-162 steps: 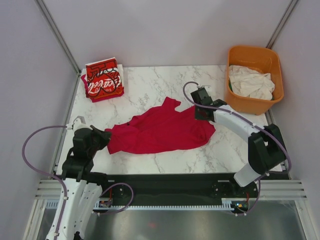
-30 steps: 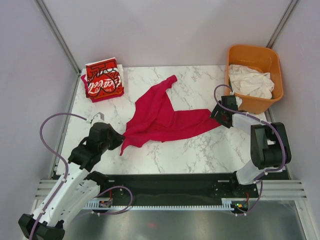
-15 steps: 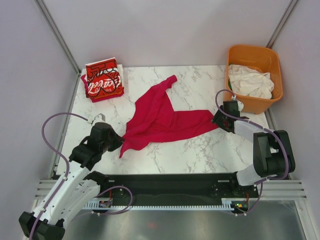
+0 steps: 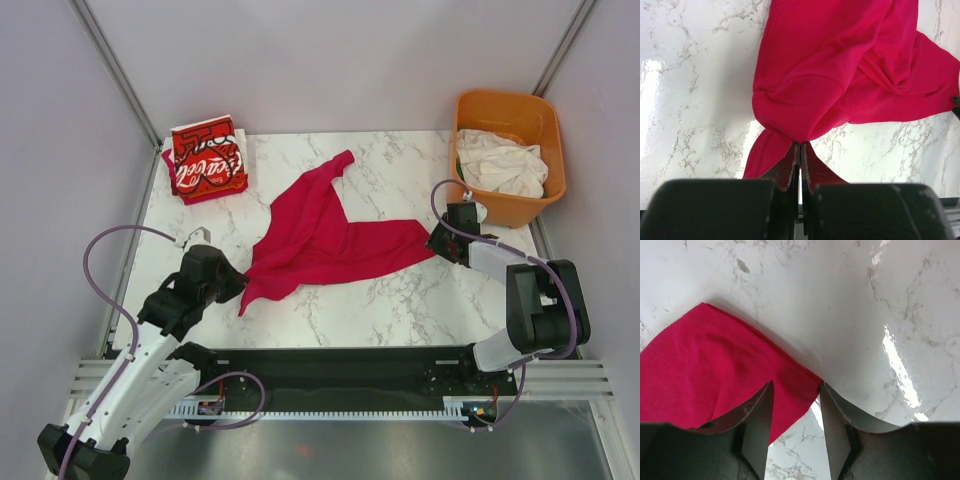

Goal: Fold and stack the t-shirts
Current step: Flatten the tshirt out

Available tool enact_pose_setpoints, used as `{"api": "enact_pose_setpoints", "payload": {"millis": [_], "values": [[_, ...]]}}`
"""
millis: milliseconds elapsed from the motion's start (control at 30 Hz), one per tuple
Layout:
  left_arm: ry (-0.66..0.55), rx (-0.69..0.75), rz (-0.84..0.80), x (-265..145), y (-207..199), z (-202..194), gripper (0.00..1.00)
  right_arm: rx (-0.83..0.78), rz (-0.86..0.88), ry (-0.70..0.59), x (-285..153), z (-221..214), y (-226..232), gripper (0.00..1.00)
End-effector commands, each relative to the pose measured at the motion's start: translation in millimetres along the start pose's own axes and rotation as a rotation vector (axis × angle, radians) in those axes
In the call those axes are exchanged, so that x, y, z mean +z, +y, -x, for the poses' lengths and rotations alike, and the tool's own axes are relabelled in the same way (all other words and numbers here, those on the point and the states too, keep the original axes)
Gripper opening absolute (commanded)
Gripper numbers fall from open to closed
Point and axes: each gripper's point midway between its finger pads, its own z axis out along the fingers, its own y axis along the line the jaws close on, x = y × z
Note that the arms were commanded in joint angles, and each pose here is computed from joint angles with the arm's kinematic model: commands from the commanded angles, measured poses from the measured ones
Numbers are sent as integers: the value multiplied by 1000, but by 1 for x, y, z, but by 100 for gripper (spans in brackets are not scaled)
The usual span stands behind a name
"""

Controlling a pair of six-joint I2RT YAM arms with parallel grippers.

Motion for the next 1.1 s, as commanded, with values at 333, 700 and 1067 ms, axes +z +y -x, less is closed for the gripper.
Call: {"api": "enact_pose_setpoints", "payload": {"millis": [333,700,1067], "values": [[-63,53,-26,-10,-9,20,2,-4,60,28,-11,-3,10,0],[-472,259,-276,-162,-91,143,2,-13,310,-356,-198,145,85,0],[-777,510,-704,-372,-158,183,2,68,574,-782,-467,196,78,0]]}}
